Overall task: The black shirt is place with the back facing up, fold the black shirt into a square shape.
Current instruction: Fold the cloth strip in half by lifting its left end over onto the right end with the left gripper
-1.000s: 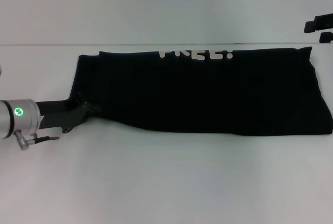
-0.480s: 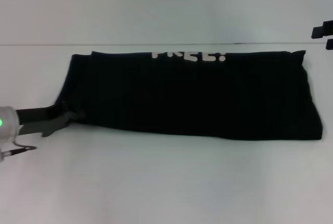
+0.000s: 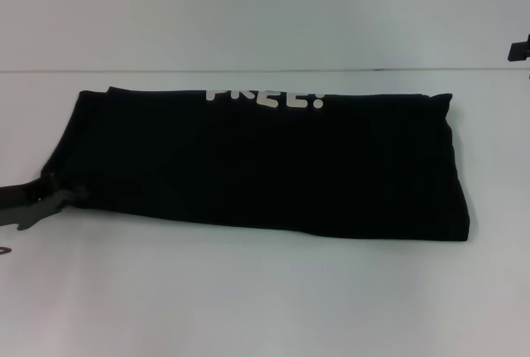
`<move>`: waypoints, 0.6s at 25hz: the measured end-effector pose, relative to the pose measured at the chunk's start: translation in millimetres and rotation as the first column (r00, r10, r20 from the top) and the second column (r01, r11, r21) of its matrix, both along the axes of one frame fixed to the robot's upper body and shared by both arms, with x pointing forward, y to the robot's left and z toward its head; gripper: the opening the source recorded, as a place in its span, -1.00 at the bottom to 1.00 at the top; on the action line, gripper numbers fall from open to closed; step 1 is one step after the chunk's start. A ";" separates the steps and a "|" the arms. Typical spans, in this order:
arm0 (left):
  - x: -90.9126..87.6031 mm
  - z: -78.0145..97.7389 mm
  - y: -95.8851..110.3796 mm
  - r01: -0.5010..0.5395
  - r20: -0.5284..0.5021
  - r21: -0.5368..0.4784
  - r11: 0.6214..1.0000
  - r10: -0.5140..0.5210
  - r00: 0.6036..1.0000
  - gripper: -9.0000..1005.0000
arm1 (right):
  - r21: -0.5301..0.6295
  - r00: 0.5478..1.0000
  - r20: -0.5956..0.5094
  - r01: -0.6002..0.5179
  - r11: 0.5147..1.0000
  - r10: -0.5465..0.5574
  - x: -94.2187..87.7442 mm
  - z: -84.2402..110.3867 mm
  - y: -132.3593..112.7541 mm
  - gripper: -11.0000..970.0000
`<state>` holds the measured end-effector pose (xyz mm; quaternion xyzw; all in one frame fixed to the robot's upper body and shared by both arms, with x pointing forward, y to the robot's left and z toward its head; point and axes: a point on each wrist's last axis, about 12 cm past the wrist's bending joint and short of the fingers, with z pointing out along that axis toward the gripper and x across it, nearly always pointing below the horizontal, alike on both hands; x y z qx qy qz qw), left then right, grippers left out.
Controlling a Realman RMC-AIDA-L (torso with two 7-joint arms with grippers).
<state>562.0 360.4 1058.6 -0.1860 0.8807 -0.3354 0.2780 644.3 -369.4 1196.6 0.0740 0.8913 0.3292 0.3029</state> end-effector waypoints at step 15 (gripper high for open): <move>4.0 -0.6 0.5 -0.028 0.020 0.036 0.999 0.027 0.999 -0.91 | -0.109 0.969 0.235 -0.059 0.992 0.083 9.0 2.3 5.6 0.12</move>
